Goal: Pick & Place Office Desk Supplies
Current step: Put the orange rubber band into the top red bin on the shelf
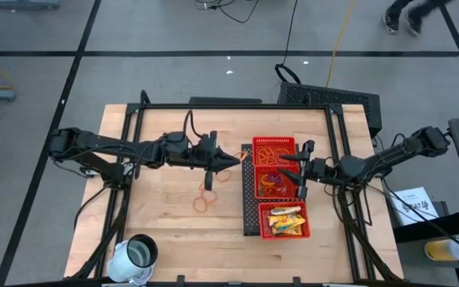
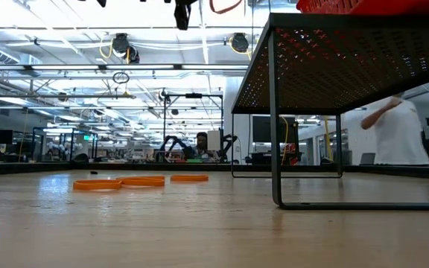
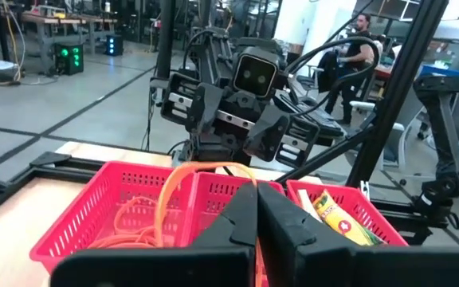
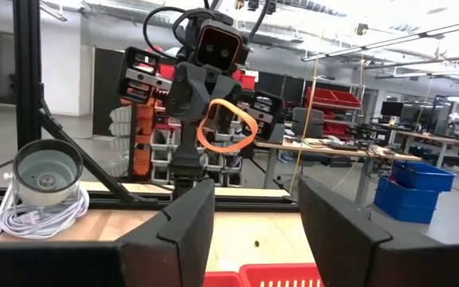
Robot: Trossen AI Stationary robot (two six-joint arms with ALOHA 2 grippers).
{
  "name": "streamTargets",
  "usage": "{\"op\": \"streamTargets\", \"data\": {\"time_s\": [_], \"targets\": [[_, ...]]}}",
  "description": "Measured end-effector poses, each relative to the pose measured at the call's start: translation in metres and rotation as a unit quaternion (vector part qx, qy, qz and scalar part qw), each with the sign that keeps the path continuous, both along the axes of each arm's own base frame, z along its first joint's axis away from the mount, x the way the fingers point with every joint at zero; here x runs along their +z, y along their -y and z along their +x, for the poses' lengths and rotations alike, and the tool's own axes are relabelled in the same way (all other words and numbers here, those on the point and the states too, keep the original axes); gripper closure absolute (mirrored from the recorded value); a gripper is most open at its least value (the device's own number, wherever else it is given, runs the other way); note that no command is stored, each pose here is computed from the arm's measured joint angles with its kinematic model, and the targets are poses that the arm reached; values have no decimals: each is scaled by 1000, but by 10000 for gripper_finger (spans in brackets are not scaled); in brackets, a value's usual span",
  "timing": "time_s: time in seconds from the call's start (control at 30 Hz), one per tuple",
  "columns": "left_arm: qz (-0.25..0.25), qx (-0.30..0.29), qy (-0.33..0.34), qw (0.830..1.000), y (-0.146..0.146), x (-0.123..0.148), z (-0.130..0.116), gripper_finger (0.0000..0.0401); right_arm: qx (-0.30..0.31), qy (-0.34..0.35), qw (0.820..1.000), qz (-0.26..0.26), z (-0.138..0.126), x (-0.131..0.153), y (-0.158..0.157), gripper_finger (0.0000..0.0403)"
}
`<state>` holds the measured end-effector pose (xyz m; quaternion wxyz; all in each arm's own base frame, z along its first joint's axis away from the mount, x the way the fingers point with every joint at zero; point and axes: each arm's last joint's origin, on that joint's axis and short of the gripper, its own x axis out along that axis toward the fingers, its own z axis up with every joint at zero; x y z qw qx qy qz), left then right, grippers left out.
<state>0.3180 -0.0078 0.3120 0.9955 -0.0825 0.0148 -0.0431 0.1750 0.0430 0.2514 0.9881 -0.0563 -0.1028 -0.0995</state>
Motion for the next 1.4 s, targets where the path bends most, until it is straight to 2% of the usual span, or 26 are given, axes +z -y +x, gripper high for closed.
{"op": "streamTargets", "data": {"time_s": [0.77, 0.97, 1.07, 1.27, 1.4], "targets": [[-10, -5, 6, 1000, -2, 1, 0, 398, -2, 6, 1000, -4, 0, 1, 0, 232], [-18, -5, 20, 1000, -2, 4, 1, 397, -24, 26, 999, 12, 1, 5, 9, 232], [-29, -5, 38, 999, -3, 1, 7, 397, -38, 31, 998, 35, 3, 4, 18, 232], [-41, -32, 28, 998, -5, -10, 36, 398, 31, 26, 998, 46, 19, 7, 28, 232], [-36, -70, 15, 997, -4, -8, 56, 397, 36, 7, 998, 42, 35, 7, 29, 232]]}}
